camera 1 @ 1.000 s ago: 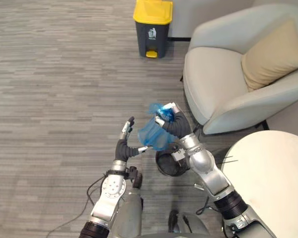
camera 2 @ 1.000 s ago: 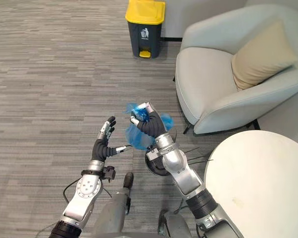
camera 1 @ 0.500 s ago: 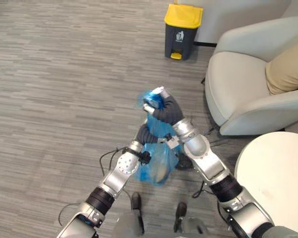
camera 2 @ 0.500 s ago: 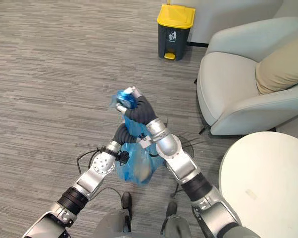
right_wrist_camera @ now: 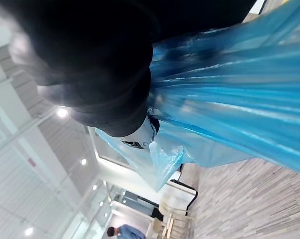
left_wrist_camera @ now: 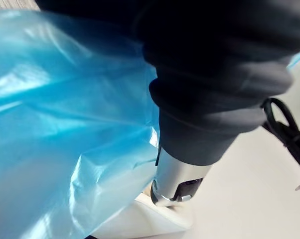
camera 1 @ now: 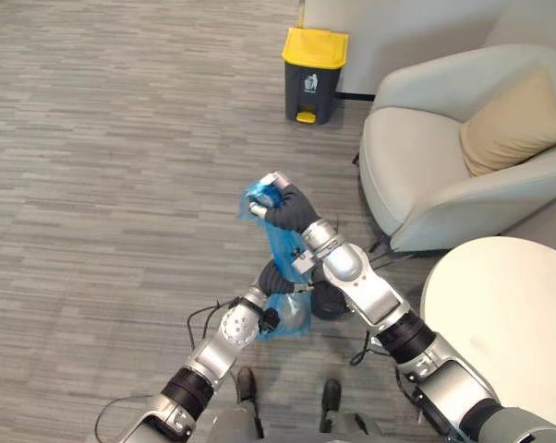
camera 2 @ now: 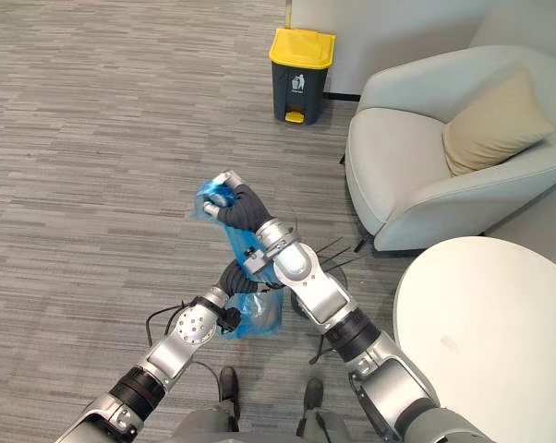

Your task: Gather rubbish on tea table into small bin, then transfer packed bag to large trash can.

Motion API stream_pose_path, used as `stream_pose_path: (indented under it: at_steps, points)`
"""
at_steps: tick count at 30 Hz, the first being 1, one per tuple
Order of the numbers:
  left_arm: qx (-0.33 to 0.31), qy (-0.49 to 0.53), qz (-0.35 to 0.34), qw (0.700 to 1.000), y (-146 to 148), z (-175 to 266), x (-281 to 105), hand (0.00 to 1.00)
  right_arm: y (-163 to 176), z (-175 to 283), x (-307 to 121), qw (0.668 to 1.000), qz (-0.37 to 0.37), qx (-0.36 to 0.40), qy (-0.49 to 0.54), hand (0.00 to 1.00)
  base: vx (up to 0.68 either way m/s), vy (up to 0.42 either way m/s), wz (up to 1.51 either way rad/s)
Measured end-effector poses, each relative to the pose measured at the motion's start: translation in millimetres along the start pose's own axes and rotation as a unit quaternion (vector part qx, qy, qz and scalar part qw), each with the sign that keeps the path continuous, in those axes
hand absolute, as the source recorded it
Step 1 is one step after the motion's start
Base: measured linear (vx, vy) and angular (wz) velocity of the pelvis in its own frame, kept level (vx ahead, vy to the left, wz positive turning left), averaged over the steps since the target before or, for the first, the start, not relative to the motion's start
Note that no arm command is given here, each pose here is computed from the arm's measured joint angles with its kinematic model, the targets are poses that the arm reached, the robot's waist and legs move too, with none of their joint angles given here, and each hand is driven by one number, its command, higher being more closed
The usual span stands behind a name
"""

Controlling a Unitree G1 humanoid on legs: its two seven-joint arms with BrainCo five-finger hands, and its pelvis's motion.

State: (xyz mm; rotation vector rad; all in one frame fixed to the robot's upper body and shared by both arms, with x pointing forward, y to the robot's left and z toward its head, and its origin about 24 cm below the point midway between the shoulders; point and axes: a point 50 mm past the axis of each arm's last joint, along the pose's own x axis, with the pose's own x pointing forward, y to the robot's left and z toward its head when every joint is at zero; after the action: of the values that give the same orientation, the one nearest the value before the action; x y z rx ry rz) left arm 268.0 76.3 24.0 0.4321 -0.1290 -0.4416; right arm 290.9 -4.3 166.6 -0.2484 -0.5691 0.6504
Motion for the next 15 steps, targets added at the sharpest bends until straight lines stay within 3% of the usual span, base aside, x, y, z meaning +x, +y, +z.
stream_pose_path:
  at_steps: [5,6,11,15]
  points:
    - [-0.003,-0.003,0.015,1.000,0,2,1,1.00,10,5,4,1.000,0.021,0.002,-0.013,1.00,0.02,-0.016,-0.08]
    - [-0.007,-0.004,0.022,1.000,-1,3,2,1.00,13,6,4,1.000,0.025,0.004,-0.018,0.00,0.02,-0.006,-0.09]
    - [-0.024,0.006,0.044,0.999,-3,-1,-2,1.00,18,9,-8,0.999,0.020,0.011,-0.034,0.00,0.00,0.000,-0.02]
    - [-0.052,0.039,0.097,0.993,4,-14,-21,1.00,24,-8,-44,1.000,-0.004,0.000,-0.002,0.00,0.00,0.000,0.00]
